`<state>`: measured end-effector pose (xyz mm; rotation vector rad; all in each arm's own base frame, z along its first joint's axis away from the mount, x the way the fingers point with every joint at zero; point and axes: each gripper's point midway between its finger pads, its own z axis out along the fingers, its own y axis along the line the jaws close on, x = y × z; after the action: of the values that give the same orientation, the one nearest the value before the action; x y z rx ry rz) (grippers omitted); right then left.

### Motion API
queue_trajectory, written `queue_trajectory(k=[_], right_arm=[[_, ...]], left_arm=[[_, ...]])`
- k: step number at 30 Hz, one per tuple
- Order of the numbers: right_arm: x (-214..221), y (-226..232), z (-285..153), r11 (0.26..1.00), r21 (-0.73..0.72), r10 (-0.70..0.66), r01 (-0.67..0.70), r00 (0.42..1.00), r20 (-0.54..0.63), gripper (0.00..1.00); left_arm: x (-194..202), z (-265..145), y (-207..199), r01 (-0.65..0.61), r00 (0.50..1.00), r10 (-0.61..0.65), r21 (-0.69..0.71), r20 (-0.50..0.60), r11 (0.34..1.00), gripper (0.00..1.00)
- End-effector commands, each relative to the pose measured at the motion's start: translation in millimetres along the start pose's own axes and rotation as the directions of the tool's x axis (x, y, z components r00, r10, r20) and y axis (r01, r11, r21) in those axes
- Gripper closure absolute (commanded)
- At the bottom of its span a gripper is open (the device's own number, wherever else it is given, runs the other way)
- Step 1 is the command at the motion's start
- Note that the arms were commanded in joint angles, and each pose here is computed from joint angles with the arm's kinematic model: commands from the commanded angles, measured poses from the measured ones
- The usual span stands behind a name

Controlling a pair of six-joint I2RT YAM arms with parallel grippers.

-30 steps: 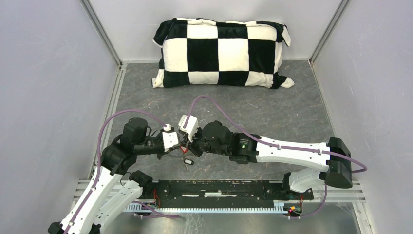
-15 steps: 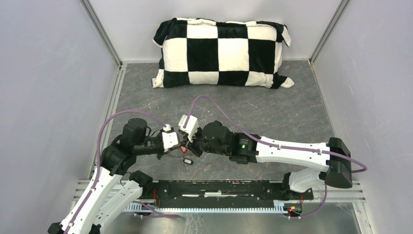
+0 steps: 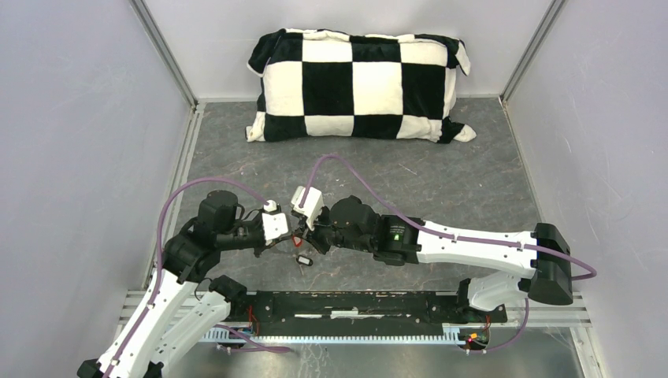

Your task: Put the keys on the keyring

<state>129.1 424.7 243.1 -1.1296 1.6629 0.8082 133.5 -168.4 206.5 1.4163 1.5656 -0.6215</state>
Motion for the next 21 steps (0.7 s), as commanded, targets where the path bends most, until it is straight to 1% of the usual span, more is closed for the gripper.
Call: queue_trajectory(k=[1, 15, 21], right_arm=[[-18, 0, -6, 1.000, 0.007, 0.001, -0.001, 0.998, 0.062, 1.00], [-21, -5, 3, 0.999, 0.039, 0.006, -0.008, 0.999, 0.047, 1.00], [-28, -3, 7, 0.999, 0.037, 0.016, -0.019, 0.998, 0.067, 1.00]], left_arm=[[-22, -5, 6, -0.035, 0.998, 0.036, -0.021, 0.057, 0.999, 0.98], [-24, -7, 4, -0.059, 0.996, 0.060, -0.020, 0.071, 0.998, 0.98], [-25, -7, 1, -0.076, 0.994, 0.077, -0.009, 0.079, 0.997, 0.98]])
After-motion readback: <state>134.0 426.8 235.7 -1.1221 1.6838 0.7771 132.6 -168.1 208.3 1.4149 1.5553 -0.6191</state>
